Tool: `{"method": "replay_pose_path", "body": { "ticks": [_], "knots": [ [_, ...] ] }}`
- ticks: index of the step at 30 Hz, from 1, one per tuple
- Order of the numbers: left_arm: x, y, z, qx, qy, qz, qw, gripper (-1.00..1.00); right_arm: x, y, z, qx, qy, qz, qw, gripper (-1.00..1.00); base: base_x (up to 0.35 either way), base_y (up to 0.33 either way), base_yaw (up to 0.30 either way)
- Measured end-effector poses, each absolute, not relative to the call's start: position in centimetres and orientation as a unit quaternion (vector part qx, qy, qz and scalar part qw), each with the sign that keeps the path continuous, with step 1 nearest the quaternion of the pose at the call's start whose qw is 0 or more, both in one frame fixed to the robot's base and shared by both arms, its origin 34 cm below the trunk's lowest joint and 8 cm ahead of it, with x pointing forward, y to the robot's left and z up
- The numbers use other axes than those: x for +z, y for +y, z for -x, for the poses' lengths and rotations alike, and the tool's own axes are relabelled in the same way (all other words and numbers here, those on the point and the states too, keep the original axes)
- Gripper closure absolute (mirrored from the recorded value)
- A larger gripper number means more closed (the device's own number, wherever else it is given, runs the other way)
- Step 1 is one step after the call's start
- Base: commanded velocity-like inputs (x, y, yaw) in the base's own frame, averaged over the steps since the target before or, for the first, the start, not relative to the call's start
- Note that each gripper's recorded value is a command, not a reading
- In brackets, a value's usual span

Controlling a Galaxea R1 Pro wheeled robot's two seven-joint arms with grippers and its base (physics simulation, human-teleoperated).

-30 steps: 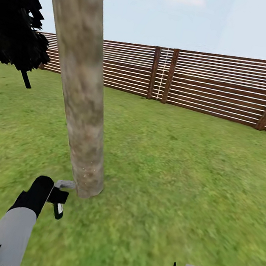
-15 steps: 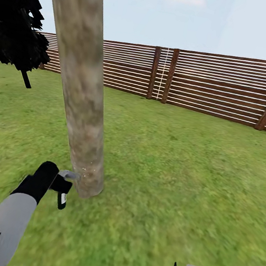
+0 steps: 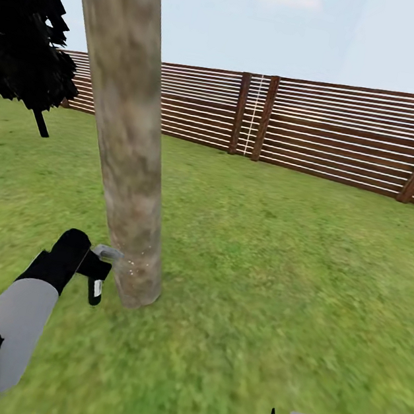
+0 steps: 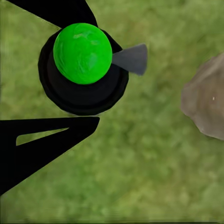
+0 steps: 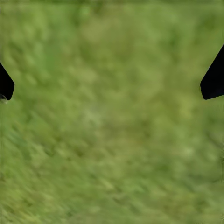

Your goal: In the garden, pick up the pesticide atomizer on the floor and spray pesticide onto both trees until each tree trunk is fully covered.

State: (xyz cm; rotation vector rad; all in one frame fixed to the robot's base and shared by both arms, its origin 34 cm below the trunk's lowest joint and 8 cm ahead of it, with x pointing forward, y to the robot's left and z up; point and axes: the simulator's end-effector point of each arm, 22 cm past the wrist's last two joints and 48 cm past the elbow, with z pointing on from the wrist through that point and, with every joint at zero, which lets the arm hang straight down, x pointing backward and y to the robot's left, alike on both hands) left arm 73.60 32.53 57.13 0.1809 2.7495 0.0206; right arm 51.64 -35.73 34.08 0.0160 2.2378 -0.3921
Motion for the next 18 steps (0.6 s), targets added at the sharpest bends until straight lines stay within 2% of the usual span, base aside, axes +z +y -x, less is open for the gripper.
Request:
{"method": "replay_pose_path", "body": {
  "ticks": [3,6,11,15,18],
  "knots": [
    [57.9,33.6,-74.1,0.016,0.979,-0.062,0.196,1.0,34.1,-35.8,-51.7,-0.157,0.893,-0.006,0.421,-1.0,0.0,0.0,0.19],
    [57.5,34.7,-73.7,0.029,0.979,-0.063,0.193,1.0,34.1,-35.8,-51.7,-0.157,0.893,-0.006,0.421,-1.0,0.04,0.0,0.031],
    [57.3,34.5,-73.5,0.027,0.979,-0.064,0.191,1.0,34.1,-35.7,-51.7,-0.157,0.893,-0.006,0.421,-1.0,0.243,0.0,0.002],
    [56.9,34.1,-73.4,0.022,0.98,-0.064,0.188,1.0,34.1,-35.7,-51.6,-0.156,0.893,-0.006,0.421,-1.0,0.038,0.0,0.0],
    [56.9,33.0,-73.5,0.014,0.98,-0.066,0.189,1.0,34.1,-35.7,-51.7,-0.156,0.893,-0.007,0.421,-1.0,0.002,0.0,0.18]
  ]
}}
